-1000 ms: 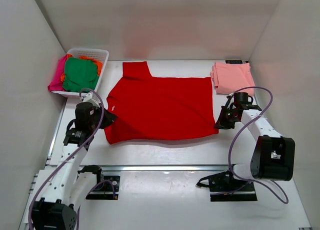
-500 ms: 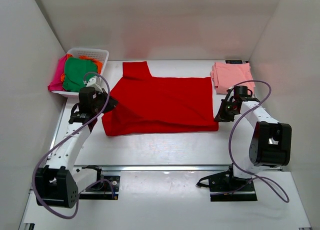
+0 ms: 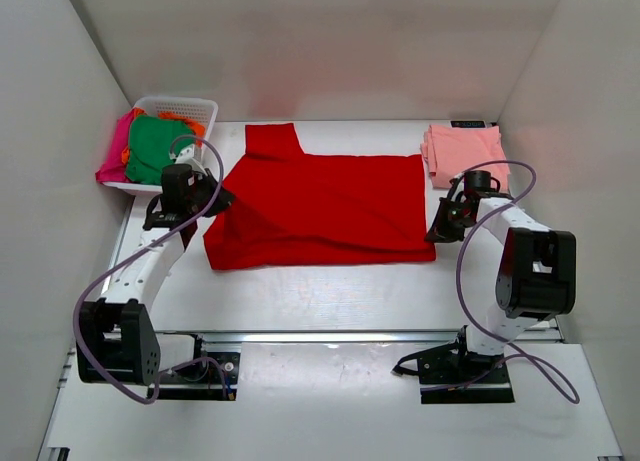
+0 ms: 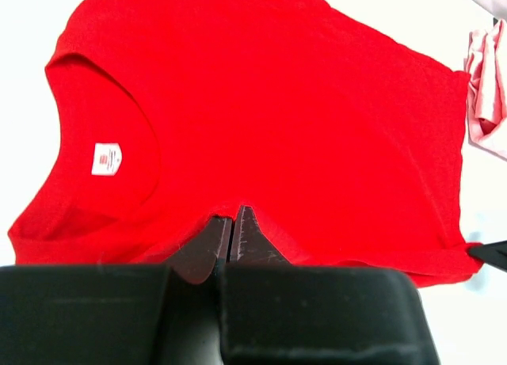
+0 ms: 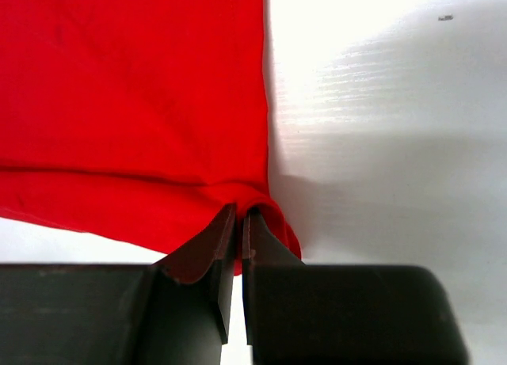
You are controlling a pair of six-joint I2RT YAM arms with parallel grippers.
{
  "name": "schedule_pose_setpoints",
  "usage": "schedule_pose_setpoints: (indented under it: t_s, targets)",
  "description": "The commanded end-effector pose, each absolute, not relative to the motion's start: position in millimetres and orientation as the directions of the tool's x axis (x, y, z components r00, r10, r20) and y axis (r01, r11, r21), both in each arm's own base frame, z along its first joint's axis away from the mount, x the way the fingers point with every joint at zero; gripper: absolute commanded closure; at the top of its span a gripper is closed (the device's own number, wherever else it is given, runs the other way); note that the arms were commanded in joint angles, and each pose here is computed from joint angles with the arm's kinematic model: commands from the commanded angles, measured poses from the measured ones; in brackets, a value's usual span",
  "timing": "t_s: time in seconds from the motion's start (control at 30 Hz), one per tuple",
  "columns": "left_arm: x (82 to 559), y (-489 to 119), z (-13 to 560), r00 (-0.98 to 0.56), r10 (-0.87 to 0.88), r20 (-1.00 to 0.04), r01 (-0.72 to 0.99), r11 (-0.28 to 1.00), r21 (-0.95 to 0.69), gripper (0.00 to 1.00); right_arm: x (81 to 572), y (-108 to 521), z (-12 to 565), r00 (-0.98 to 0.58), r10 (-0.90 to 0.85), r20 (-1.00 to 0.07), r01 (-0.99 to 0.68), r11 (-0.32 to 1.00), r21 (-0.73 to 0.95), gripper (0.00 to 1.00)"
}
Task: Fold and stack the t-shirts
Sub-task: Fold the flattened tshirt in 1/3 of the way
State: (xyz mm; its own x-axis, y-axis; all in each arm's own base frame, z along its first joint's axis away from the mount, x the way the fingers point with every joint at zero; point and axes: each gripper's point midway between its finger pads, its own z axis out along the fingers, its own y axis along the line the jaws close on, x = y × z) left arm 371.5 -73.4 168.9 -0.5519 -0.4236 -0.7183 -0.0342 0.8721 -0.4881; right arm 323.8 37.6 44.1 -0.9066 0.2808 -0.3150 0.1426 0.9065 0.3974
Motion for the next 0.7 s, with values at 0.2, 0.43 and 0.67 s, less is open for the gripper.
schedule_pose_setpoints:
  t_s: [0.2,0.43,0.67]
  targets:
    - [400,-69,192,-0.484,-0.443,-0.755,0.006,0.861,-0.509,1.00,356,36,56,-0.876,0.285,-0.388,0.111,0.903,0.415,1.00]
    - [419,-77,198,-0.480,-0.465,-0.744,0.024,0.841,-0.541,1.00,369,36,55,-0.867,0.297,-0.401,0.113,0.899,0.422,0.88]
    - [424,-70,197,-0.464,-0.489,-0.738,-0.006,0.836,-0.549,1.00,373,37,60,-0.849,0.298,-0.438,0.095,0.899,0.428,0.71]
